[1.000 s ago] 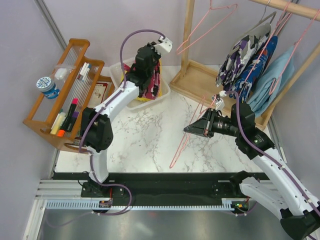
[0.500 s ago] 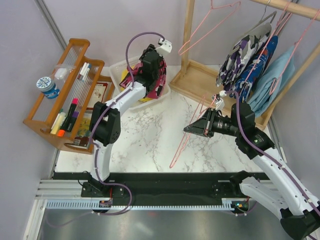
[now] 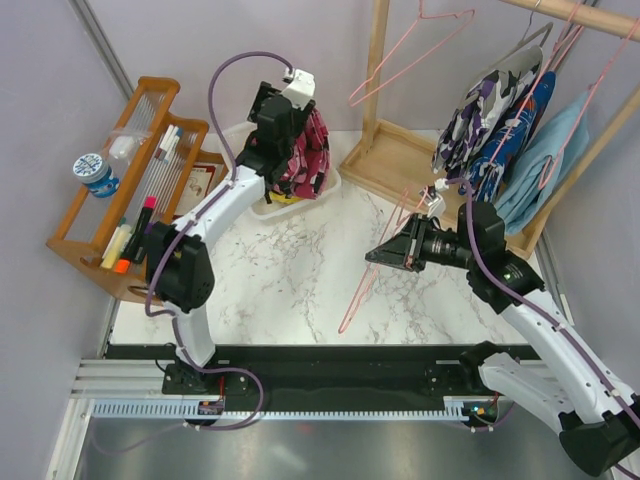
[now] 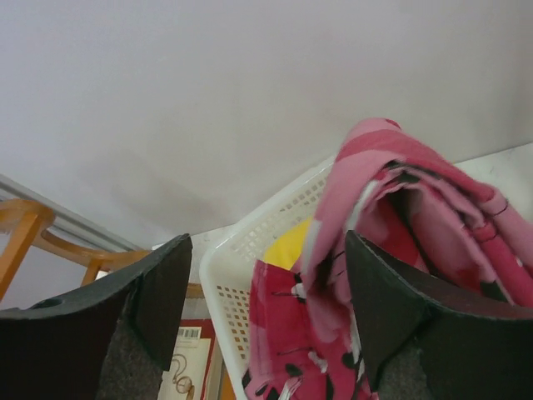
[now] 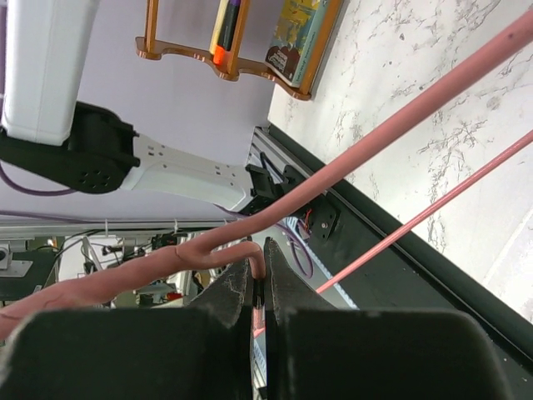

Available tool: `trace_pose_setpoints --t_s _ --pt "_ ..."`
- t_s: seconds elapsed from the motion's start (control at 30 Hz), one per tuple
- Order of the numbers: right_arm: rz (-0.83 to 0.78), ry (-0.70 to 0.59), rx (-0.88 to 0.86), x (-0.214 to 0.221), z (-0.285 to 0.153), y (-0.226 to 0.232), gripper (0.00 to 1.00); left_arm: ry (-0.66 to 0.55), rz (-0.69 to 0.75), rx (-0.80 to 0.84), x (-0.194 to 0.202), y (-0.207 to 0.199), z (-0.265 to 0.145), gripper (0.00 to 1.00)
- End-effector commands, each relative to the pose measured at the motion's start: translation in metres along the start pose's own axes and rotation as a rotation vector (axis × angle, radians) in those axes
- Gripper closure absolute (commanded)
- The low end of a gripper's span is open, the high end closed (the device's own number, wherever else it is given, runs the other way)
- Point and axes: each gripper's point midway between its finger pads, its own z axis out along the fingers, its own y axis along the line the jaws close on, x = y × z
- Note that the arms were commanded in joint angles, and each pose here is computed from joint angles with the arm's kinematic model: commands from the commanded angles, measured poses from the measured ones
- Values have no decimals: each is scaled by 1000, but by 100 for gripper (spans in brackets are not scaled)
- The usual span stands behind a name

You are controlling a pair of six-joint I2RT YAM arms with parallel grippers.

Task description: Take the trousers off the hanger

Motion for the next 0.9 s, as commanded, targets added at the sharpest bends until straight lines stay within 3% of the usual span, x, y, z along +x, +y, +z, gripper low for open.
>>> trace_pose_setpoints --t_s 0.0,0.13,0.33,0.47,0.57,0.7,0.73,0.8,0.87 --pt "-97 -25 -74 -13 -2 27 100 -86 -168 44 -54 37 -46 19" --pt "-116 -29 -82 -17 -2 33 100 -106 -231 145 -66 39 -76 11" --pt "-139 -27 -105 -19 -5 45 100 -100 -308 203 -75 56 -119 11" --pt "-148 -28 -115 -21 -6 50 100 -108 -395 382 -84 46 -164 12" --pt "-152 -25 -124 -23 -6 56 100 -132 -500 593 -94 32 -215 13" --pt "-167 -7 -143 -24 -5 65 100 -185 -590 1090 -109 -6 -316 17" --pt "-165 -2 -140 -25 -3 64 100 -135 -632 1171 -99 -17 -331 18" --pt "-174 2 -150 -24 -3 70 100 -173 -628 1335 -101 -22 -377 19" --pt "-179 10 -150 -24 2 72 100 -155 -631 1377 -90 -29 -395 19"
